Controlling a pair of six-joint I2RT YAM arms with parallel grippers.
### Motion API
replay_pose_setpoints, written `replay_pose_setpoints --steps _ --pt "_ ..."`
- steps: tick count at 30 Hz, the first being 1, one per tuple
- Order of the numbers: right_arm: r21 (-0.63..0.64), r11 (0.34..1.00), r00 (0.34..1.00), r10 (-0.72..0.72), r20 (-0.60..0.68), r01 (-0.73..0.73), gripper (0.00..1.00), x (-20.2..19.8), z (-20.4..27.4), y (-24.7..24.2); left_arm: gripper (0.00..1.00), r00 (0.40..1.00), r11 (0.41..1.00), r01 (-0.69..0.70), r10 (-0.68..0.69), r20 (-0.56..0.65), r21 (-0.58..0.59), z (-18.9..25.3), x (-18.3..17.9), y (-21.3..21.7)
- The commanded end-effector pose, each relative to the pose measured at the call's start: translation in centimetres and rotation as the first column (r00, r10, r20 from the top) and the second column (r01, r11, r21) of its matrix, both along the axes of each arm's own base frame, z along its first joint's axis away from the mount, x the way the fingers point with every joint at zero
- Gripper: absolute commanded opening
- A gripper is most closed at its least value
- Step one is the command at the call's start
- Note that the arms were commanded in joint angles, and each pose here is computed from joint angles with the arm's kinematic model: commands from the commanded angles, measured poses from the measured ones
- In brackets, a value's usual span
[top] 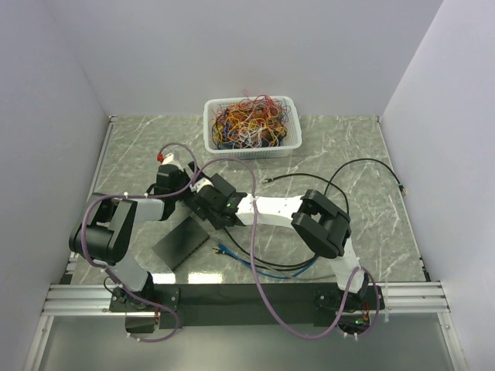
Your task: Insert the plug into the switch port
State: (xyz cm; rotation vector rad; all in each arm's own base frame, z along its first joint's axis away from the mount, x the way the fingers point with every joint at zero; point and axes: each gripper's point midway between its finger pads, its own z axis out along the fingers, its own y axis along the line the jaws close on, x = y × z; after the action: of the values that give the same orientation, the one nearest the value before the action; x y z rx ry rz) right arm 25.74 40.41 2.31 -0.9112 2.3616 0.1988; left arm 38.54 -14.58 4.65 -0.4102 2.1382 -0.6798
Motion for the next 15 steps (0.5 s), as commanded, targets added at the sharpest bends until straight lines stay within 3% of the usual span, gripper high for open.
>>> replay_pose_setpoints --steps 1,15 --pt "0.110 0.993 0.999 0.033 0.030 -0.036 0.00 -0.1 3.2 3.2 0.97 0.996 0.999 0.037 -0.036 -0.085 0.005 -2.1 -1.3 -0.5" --pt "0.051 0.998 0.996 -0.040 0.074 0.036 0.00 1.4 2.7 1.0 0.97 0.995 0.999 0.040 -0.038 -0.087 0.015 -2.2 -1.4 -0.4"
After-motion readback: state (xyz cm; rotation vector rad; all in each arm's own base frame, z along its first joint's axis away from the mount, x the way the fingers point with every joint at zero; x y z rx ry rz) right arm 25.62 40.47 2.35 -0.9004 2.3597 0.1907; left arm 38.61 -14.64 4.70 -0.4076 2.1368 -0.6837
